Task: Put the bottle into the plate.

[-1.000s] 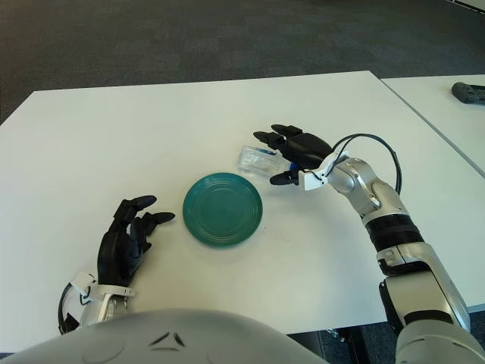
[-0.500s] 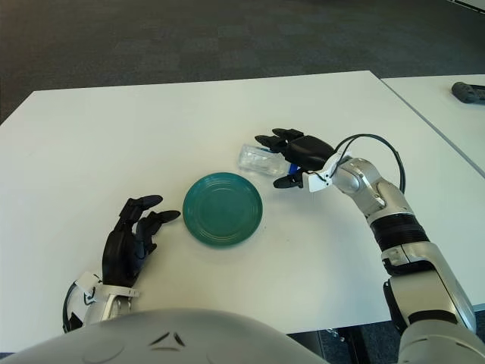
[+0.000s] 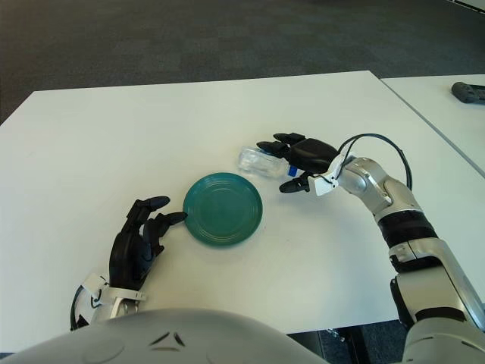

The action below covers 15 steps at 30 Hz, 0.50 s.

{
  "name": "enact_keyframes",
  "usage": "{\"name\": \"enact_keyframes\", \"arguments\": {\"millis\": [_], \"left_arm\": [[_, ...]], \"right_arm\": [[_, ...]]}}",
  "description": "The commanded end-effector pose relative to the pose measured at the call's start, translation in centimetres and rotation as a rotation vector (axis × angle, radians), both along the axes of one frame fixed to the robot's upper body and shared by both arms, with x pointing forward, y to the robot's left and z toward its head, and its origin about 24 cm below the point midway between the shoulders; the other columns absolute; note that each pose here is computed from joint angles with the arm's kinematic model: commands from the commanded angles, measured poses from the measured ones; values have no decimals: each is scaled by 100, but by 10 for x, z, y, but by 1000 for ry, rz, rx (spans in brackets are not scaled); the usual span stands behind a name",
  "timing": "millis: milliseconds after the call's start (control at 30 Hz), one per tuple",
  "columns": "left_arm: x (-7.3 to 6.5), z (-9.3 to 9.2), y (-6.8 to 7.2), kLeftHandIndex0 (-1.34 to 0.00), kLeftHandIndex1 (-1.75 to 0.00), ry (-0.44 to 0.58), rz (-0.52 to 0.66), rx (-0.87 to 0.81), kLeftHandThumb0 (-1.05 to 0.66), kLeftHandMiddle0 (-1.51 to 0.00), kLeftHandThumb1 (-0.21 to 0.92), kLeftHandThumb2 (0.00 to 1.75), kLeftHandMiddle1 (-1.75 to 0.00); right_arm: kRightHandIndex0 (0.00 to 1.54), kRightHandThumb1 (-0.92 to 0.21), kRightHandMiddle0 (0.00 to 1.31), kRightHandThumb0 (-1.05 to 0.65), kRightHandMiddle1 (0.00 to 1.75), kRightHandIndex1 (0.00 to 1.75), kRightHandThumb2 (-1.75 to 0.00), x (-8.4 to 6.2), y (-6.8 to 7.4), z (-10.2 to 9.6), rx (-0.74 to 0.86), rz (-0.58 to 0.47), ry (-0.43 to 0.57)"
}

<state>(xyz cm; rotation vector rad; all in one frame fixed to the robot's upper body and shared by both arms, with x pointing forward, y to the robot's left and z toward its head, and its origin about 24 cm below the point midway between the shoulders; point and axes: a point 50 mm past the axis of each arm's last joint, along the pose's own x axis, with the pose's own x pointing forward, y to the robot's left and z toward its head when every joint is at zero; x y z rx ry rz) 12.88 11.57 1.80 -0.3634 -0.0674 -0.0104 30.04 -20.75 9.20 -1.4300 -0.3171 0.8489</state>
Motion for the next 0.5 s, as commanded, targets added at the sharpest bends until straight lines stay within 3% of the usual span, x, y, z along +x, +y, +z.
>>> {"name": "enact_keyframes", "arguments": {"millis": [0,467], "left_arm": [[-1,3,-1,-33,-119,-19,3,11,-87,-63,92,64,-97],[-2,3,-17,-40,-123,2,-33,3,-87,-68,92,70,-106]], "right_arm": [[0,-92,0,-105,0,0,-74,5,1,5,-23,9,-11],[0,-92,0,-105,0,0,-68,43,26,-1,-30,-83,0]]}}
